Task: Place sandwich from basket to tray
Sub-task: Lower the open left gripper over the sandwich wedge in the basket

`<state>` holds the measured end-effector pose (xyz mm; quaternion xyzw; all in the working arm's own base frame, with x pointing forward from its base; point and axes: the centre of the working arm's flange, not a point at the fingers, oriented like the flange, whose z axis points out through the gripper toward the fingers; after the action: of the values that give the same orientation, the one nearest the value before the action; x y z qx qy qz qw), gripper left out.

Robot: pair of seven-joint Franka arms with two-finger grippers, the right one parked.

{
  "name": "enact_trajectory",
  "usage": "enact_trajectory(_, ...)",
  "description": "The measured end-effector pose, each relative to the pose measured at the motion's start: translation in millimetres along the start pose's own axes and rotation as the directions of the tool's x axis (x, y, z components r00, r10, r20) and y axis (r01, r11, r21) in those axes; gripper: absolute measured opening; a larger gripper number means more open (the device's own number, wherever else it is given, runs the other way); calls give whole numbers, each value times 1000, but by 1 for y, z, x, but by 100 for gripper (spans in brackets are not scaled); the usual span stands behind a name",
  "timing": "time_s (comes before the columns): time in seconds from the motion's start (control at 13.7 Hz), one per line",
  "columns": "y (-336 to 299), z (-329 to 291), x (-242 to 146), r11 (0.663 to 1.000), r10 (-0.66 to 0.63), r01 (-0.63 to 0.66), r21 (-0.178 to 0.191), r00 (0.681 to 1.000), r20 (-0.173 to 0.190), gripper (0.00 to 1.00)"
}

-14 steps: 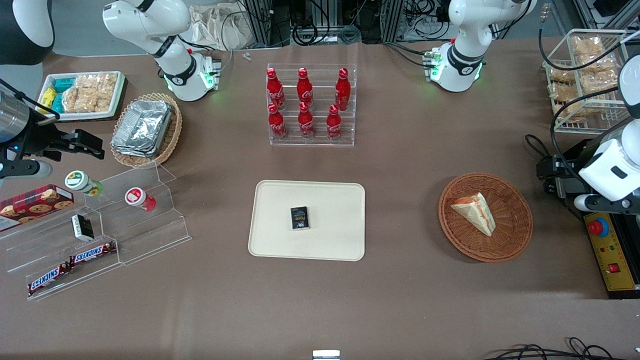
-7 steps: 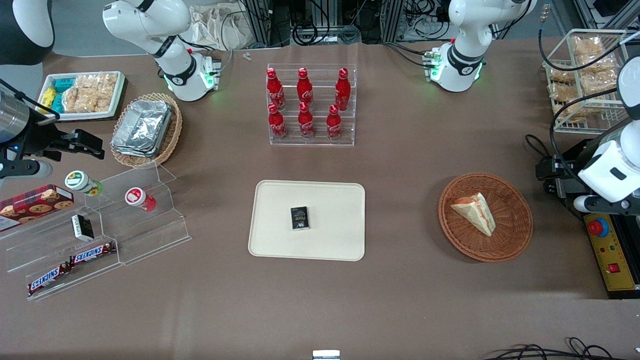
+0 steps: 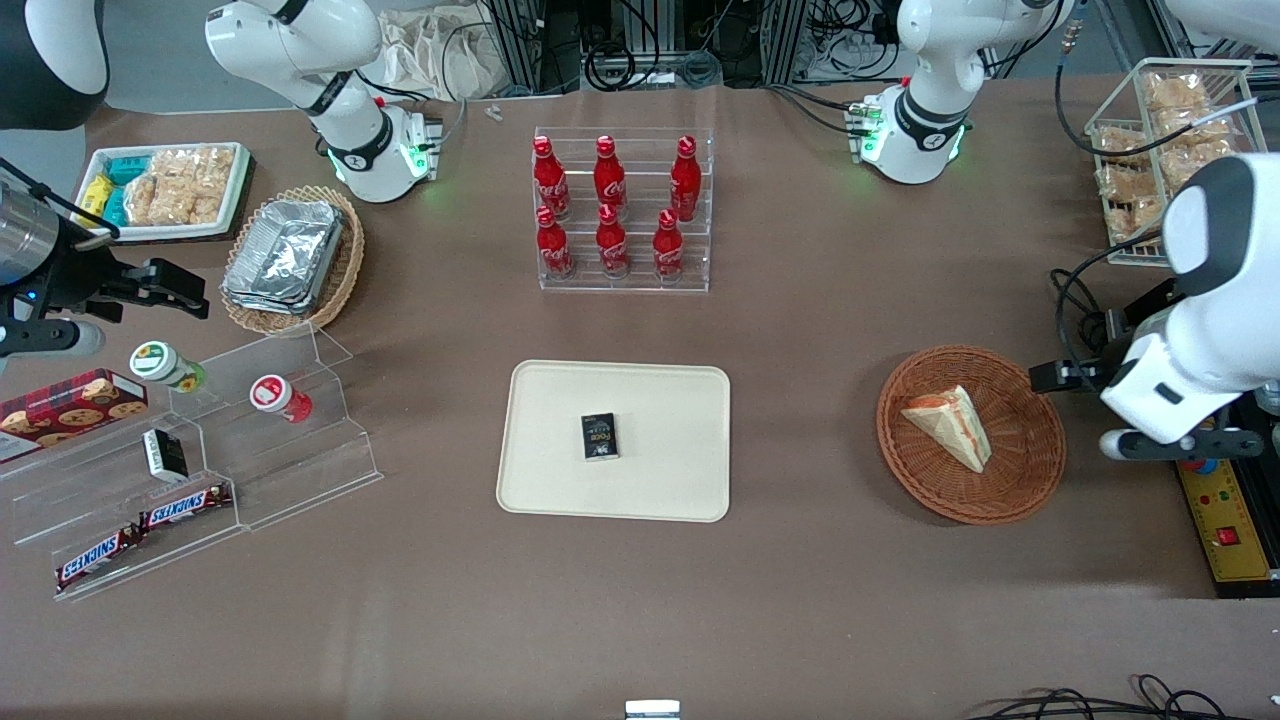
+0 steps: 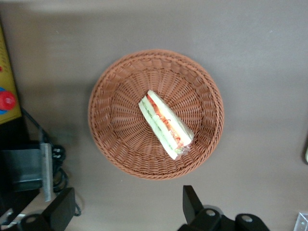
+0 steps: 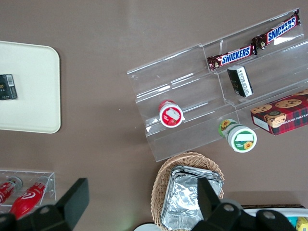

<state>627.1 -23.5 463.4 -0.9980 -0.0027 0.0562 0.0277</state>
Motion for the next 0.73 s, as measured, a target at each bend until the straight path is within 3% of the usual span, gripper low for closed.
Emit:
enact_trajectory(0.15, 5, 36, 1, 996, -89, 89, -5, 995, 34, 100)
enact_trajectory(0.37, 8, 71, 7, 959, -283, 283, 4, 956, 77, 100)
enact_trajectory(0.59, 16, 99, 9, 906, -423, 424, -7, 905, 48, 100)
enact_trajectory(0.73, 20, 123, 7, 845, -534, 535, -27, 845, 24, 100)
